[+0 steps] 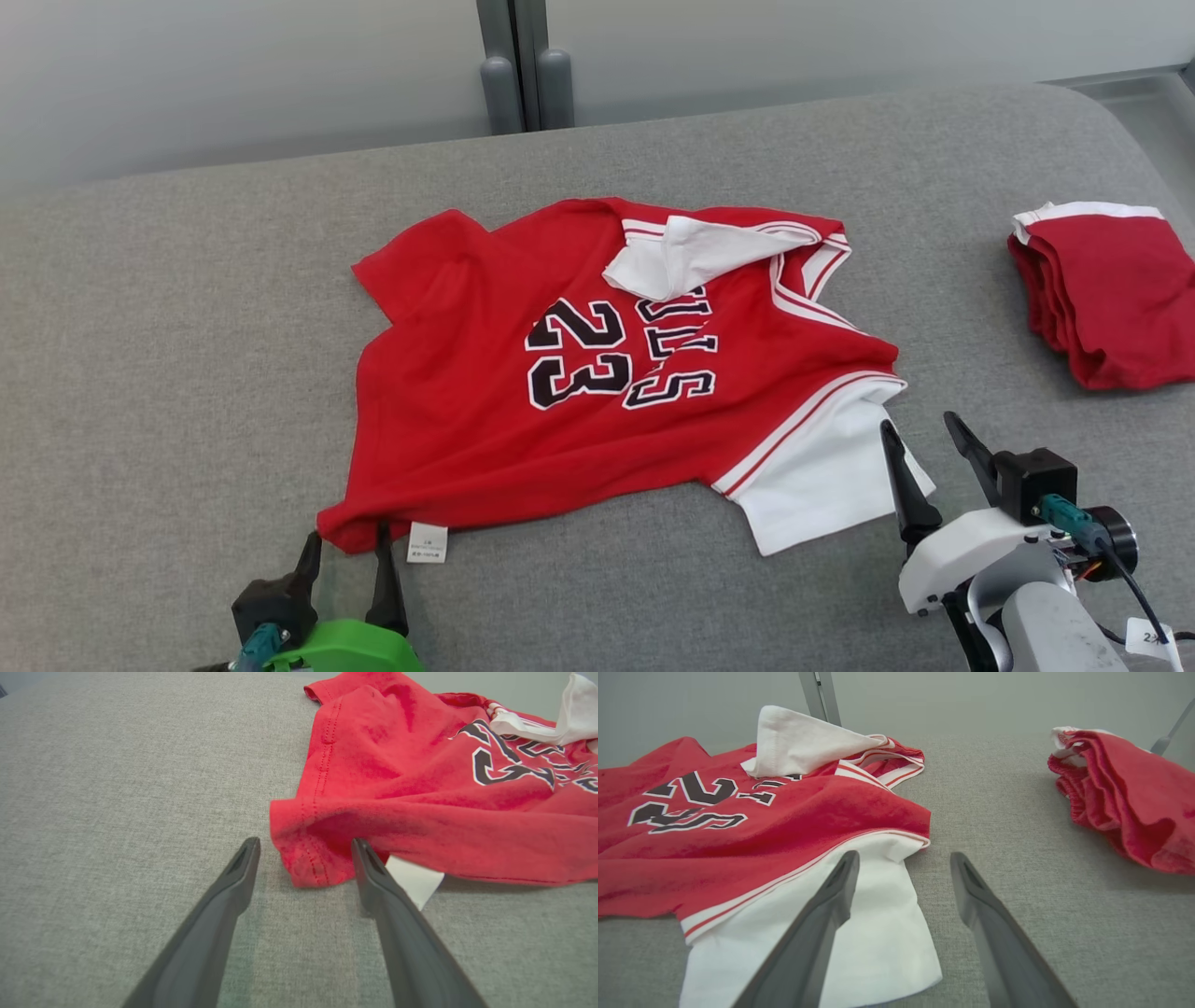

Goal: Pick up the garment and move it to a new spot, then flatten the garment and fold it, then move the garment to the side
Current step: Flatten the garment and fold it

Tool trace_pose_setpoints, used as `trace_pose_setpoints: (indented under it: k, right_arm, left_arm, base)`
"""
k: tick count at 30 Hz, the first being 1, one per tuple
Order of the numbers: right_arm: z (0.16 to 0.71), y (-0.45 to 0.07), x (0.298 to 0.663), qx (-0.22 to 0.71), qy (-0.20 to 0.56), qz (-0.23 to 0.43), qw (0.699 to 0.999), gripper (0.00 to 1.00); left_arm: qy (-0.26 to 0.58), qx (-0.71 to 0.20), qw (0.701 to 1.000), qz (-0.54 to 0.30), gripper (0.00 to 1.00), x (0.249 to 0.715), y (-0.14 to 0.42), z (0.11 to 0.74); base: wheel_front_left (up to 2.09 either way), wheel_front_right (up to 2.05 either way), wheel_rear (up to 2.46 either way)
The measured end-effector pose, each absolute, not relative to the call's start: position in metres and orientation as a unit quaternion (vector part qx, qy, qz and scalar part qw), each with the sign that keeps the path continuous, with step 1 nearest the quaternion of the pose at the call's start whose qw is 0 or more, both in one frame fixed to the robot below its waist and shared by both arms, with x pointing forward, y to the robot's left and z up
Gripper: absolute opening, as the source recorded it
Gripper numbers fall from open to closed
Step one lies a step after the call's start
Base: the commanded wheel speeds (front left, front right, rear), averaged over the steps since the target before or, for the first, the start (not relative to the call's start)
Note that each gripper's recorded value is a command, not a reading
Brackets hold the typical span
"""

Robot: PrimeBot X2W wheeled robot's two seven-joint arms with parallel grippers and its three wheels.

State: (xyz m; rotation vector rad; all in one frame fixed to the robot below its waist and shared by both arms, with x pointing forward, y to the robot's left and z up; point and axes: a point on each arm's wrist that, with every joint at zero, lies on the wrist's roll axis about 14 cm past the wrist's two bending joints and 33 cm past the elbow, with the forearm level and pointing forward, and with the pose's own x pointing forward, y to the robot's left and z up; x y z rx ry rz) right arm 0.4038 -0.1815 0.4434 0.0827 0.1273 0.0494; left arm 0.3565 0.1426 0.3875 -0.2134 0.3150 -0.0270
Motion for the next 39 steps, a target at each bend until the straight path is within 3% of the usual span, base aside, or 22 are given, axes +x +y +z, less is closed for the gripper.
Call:
trace_pose_setpoints:
  k: [21, 22, 24, 25, 26, 28, 39]
  right_arm:
    - [0.382, -0.182, 0.395, 0.023, 0.166, 0.024, 0.986, 0.99]
    - [0.382, -0.181, 0.396, 0.023, 0.167, 0.026, 0.985, 0.56]
    - [0.381, -0.18, 0.397, 0.023, 0.169, 0.028, 0.985, 0.4]
    - [0.38, -0.18, 0.397, 0.022, 0.17, 0.029, 0.985, 0.2]
    - [0.379, -0.179, 0.396, 0.023, 0.172, 0.03, 0.984, 0.0]
    - [0.377, -0.177, 0.396, 0.025, 0.175, 0.031, 0.984, 0.0]
    - [0.396, -0.171, 0.405, 0.058, 0.144, 0.031, 0.987, 0.0]
  left_arm:
    - [0.173, -0.111, 0.979, -0.015, 1.0, 0.361, 0.141, 0.377]
    - [0.173, -0.112, 0.978, -0.016, 1.0, 0.361, 0.14, 0.377]
    - [0.174, -0.114, 0.978, -0.017, 0.89, 0.361, 0.14, 0.376]
    - [0.174, -0.115, 0.978, -0.018, 0.49, 0.36, 0.14, 0.376]
    - [0.174, -0.116, 0.978, -0.019, 0.32, 0.36, 0.14, 0.376]
    - [0.174, -0.119, 0.977, -0.018, 0.0, 0.36, 0.14, 0.376]
    - [0.141, -0.127, 0.981, -0.034, 0.0, 0.367, 0.137, 0.396]
  base:
    - [0.0, 0.0, 0.0]
    - [0.0, 0.0, 0.0]
    - [0.0, 0.0, 0.0]
    - [0.0, 0.0, 0.0]
    - [0.0, 0.0, 0.0]
    - [0.0, 0.0, 0.0]
    - [0.0, 0.0, 0.0]
